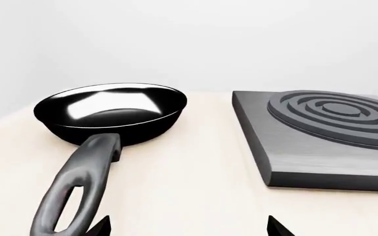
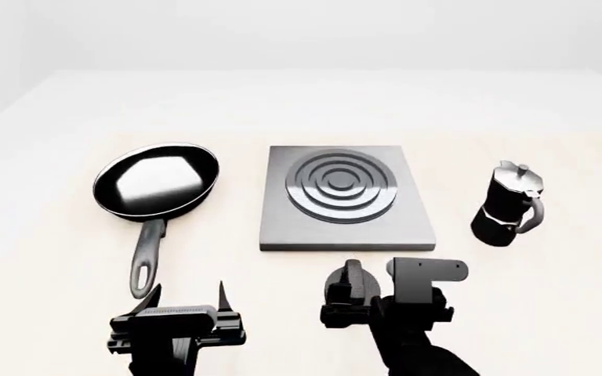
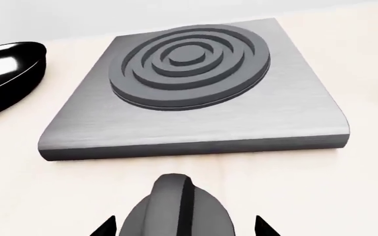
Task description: Turn on the stove and put the frying pan on it.
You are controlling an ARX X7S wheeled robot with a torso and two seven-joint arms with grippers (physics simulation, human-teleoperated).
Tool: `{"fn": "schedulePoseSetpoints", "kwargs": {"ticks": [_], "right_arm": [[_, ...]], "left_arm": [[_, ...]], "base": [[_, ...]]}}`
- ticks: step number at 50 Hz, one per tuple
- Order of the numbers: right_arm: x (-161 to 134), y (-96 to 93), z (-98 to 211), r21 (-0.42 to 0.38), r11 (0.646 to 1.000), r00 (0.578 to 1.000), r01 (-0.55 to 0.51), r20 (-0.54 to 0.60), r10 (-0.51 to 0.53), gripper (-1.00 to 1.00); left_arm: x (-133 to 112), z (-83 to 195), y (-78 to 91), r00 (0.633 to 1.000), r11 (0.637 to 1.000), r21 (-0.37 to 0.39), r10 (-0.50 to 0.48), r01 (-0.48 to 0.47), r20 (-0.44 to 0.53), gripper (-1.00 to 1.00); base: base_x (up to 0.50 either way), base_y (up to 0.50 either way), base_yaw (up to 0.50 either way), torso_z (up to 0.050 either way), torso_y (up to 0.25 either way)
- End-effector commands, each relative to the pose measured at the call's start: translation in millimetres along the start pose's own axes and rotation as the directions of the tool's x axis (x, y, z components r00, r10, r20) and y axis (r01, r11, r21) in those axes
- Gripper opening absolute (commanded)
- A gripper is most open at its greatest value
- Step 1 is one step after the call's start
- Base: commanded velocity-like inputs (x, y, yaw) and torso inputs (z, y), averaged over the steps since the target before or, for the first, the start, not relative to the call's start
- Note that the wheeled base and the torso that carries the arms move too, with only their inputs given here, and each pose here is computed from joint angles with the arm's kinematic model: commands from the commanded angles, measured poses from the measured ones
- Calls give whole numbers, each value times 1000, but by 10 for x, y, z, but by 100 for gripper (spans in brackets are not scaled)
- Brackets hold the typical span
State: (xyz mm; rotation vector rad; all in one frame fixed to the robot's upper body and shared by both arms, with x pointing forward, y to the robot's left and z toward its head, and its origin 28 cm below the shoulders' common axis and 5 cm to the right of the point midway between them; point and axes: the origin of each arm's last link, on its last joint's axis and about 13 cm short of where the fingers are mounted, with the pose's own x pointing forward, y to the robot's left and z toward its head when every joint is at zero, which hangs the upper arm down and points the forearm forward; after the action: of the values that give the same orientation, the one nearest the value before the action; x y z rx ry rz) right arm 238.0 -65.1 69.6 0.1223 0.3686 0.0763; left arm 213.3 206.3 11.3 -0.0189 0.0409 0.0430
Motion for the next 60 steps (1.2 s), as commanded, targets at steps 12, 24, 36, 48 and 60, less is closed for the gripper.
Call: {"fn": "schedulePoseSetpoints", "kwargs": {"ticks": [12,24,36,48,60], "right_arm": [[63,43,-53,-55,998,989,24,-142,-32,100],[98,86,-86,-86,996,984,-9,-179,-7,100],[93,89,-101,-86,996,981,-8,-194,-9,100],[-35,75,-77,-96,990,983,104,-145,-117,100],[-78,-68,-88,-99,973,968,209,-123,-220,100]], "left_arm": [[-1,0,2,1000,1000,4,0,0,1,100],[3,-1,2,1000,1000,5,0,0,1,100],[-6,3,-1,1000,1000,7,1,-1,1,100],[-8,2,0,1000,1000,4,3,-3,0,100],[-3,3,-1,1000,1000,4,2,-2,-1,100]], "base": [[0,0,0,0,0],[0,0,0,0,0],[0,0,0,0,0],[0,0,0,0,0],[0,0,0,0,0]]}}
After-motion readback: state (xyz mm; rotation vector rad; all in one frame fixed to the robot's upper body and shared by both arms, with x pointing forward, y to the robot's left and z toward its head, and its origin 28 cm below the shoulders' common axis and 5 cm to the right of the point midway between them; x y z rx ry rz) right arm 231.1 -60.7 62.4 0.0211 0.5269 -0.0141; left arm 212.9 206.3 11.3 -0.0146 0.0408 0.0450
